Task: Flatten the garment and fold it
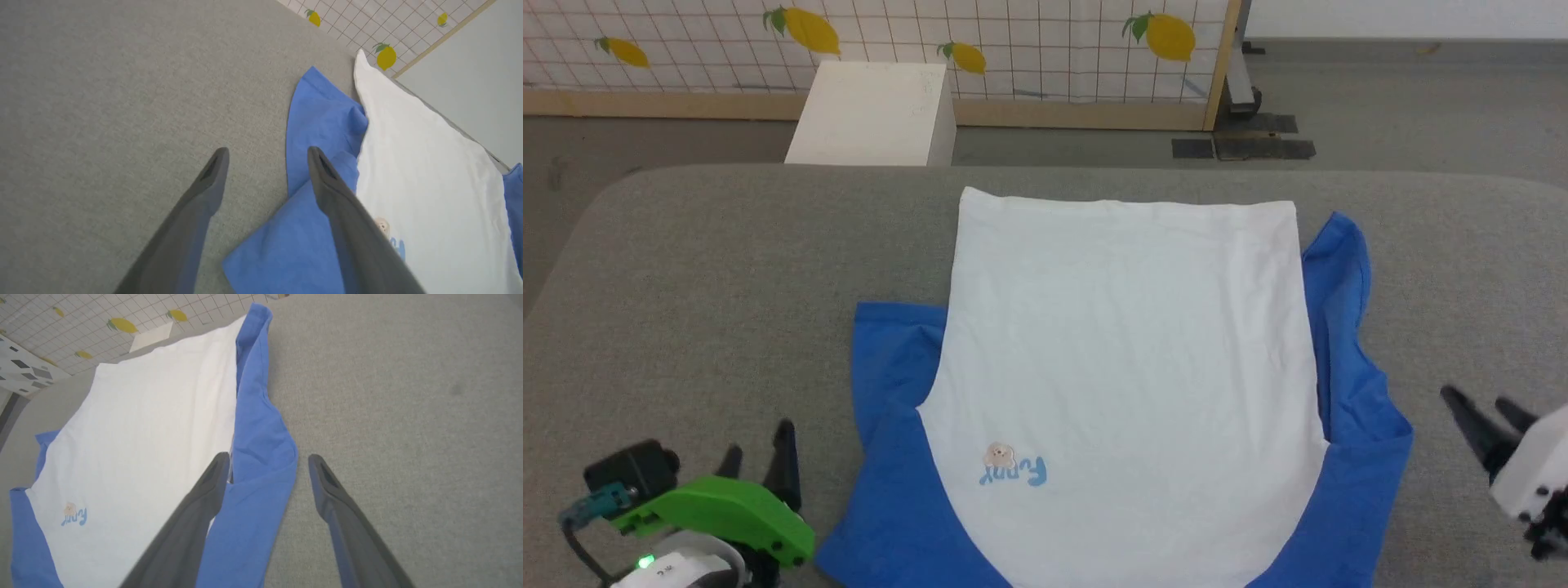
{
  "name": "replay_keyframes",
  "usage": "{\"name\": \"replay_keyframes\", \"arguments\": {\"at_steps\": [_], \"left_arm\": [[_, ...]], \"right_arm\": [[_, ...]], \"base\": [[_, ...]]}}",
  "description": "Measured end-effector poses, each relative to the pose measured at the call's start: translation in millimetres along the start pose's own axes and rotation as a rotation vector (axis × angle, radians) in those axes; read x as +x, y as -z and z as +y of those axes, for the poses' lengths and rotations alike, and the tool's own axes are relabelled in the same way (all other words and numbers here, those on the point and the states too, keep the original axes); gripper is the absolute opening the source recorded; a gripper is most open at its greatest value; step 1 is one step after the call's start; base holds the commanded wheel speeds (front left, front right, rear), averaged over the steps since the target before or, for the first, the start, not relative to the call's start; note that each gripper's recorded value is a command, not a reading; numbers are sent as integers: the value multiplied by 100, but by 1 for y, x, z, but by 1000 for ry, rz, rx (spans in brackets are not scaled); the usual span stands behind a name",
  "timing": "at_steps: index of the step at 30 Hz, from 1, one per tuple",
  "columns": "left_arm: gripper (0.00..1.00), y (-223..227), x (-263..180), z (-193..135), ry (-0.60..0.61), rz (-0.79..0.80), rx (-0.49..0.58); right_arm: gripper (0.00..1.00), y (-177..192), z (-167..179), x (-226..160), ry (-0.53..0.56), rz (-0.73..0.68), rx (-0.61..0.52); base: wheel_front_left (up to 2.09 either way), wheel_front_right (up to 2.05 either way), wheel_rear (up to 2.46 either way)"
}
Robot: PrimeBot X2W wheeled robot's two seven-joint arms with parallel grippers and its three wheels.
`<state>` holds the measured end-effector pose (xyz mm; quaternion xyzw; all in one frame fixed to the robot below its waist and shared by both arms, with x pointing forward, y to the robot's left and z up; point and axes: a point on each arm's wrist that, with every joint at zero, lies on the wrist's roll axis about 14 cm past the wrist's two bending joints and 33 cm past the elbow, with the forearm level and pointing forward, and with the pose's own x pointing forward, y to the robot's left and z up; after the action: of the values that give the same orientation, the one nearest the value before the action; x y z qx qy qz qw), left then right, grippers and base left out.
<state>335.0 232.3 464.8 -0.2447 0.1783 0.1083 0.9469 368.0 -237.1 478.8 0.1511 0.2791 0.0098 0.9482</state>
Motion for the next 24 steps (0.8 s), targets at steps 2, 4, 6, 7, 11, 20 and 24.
{"name": "replay_keyframes", "arguments": {"at_steps": [2, 4, 6, 7, 11, 20, 24], "left_arm": [[100, -28, 7, -12, 47, -132, 51], [100, -55, 12, -25, 100, -274, 110], [100, -78, 18, -43, 164, -420, 200], [100, -82, 20, -51, 191, -448, 232], [100, -93, 27, -80, 263, -540, 302], [100, -85, 49, -81, 229, -579, 328], [100, -79, 59, -71, 197, -566, 331]], "right_arm": [[100, -27, 2, 11, 4, -48, -33], [100, -46, 6, 25, -1, -79, -26], [100, -69, 6, 48, 17, -93, -60], [100, -75, 7, 57, 23, -91, -73], [100, -87, 6, 92, 52, -41, -146], [100, -78, 9, 171, 100, 133, -283], [100, -49, 9, 200, 112, 244, -336]], "base": [[0, 0, 0], [0, 0, 0], [0, 0, 0], [0, 0, 0], [0, 0, 0], [0, 0, 0], [0, 0, 0]]}}
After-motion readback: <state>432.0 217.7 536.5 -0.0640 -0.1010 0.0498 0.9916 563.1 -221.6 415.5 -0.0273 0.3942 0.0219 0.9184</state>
